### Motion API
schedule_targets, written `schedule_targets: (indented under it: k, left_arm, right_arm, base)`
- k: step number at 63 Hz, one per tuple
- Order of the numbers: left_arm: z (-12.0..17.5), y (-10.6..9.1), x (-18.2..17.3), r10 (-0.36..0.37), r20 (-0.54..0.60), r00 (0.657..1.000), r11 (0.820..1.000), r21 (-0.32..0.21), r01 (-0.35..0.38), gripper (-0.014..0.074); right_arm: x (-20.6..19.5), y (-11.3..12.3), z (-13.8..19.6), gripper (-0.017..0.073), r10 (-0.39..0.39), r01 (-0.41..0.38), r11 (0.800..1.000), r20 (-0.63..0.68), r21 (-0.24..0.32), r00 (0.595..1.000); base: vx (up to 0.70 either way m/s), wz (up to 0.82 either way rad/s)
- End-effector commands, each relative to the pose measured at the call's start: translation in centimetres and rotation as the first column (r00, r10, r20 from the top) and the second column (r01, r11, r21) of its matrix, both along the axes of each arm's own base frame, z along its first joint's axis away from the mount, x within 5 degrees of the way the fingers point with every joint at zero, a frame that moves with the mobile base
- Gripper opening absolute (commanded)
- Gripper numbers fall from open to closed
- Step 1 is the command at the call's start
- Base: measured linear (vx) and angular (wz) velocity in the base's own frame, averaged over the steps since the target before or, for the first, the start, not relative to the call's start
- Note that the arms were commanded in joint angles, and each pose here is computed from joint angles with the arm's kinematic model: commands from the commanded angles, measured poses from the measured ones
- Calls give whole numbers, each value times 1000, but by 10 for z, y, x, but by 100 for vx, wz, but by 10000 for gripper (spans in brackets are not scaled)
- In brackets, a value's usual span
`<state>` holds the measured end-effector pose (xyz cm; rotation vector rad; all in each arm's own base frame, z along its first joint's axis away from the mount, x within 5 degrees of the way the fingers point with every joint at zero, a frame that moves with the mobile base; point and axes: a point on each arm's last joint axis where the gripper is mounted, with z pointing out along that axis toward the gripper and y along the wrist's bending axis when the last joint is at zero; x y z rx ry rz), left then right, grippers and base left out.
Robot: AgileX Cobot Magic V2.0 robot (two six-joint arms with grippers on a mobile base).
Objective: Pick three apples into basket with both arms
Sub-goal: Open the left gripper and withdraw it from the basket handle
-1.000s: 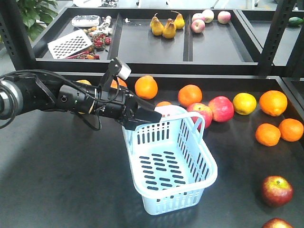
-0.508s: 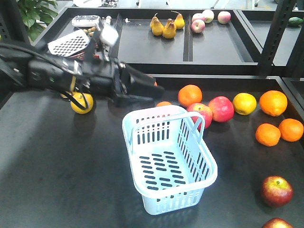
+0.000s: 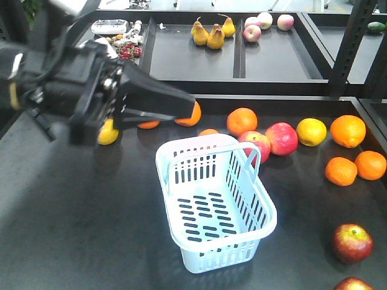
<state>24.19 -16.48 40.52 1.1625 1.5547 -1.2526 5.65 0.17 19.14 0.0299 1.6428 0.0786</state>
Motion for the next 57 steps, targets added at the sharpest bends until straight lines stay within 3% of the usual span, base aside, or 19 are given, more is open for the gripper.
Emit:
schedule_targets:
  k: [1,14,21,27,36,57]
  left_arm:
    - [8,10,-38,-140,22,990,989,43,139,-8]
    - [-12,23,-79,-112,7,994,992,51,111,-8]
    - [-28,31,-98,-50,-5,999,997,56,51,-8]
    - [-42,39,-115,42,12,999,997,57,-43,-8]
    - [-68,51,-133,188,22,982,980,63,-190,-8]
    - [-138,73,-172,350,-16,936,933,100,-347,-8]
  right_arm:
    - [0,0,3,-4,-1,2,1000,78,-15,997]
    - [0,0,3,-4,-1,2,1000,78,-15,997]
    - [0,0,3,-4,-1,2,1000,78,-15,997]
    - [0,0,3,-4,-1,2,1000,78,-15,997]
    - [0,0,3,-4,-1,2,1000,78,-15,997]
    - [0,0,3,-4,-1,2,1000,78,-15,997]
  base:
    - [0,0]
    - [0,0]
    - [0,0]
    - [0,0]
    - [0,0]
    - [0,0]
